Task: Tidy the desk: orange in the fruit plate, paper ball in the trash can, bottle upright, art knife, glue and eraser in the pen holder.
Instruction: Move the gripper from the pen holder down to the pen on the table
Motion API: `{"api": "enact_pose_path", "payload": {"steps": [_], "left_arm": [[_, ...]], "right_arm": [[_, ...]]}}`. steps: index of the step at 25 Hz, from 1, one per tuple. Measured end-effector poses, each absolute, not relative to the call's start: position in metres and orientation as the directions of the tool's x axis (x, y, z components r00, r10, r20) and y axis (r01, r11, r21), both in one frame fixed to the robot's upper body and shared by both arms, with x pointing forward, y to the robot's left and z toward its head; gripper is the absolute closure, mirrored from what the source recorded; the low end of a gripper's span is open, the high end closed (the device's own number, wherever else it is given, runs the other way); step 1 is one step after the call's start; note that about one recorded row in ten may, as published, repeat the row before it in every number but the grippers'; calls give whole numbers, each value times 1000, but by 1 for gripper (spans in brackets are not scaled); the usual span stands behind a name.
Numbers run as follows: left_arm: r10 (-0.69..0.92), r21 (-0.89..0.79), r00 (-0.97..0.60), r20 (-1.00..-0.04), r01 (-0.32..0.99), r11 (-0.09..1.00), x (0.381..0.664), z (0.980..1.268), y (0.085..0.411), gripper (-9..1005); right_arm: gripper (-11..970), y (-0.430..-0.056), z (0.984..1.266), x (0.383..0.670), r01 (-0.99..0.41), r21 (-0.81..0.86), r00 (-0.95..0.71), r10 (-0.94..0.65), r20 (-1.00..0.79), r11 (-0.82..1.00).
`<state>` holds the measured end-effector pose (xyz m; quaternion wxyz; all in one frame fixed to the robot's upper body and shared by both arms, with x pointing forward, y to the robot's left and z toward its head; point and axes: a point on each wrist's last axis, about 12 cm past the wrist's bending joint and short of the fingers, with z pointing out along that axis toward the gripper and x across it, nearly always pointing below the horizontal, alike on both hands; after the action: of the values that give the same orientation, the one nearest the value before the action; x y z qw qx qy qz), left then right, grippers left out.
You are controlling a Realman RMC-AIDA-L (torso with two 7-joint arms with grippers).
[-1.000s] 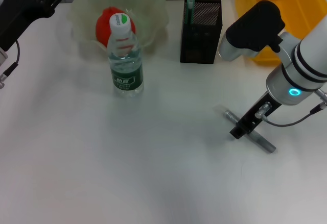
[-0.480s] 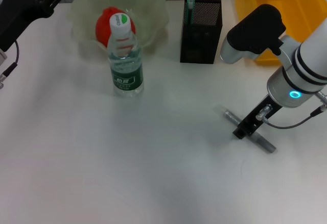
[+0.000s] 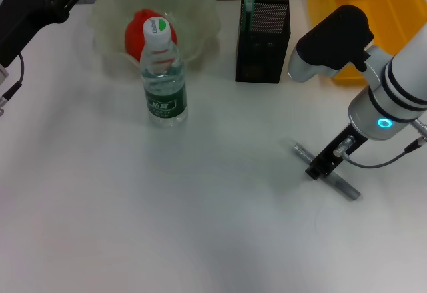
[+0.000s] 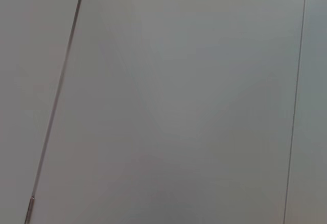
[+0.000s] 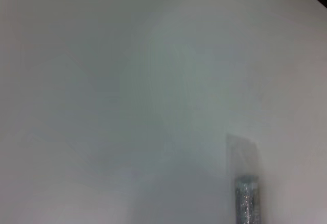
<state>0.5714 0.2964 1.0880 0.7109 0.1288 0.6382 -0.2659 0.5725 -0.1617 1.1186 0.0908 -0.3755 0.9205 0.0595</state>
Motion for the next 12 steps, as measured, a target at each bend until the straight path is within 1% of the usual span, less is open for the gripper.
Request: {"api": "enact_pose_path", "payload": {"steps": [3,12], "left_arm": [[-212,-155,45,-976,542,826,572,1088,297,369],[-207,-149,47,-977,541,828,572,1088,297,369]], "right_arm": [[688,-162,1119,573,-702,41,-702,-680,-212,711],[736,-162,1117,573,-699,43,-705,-679,-205,713]]}}
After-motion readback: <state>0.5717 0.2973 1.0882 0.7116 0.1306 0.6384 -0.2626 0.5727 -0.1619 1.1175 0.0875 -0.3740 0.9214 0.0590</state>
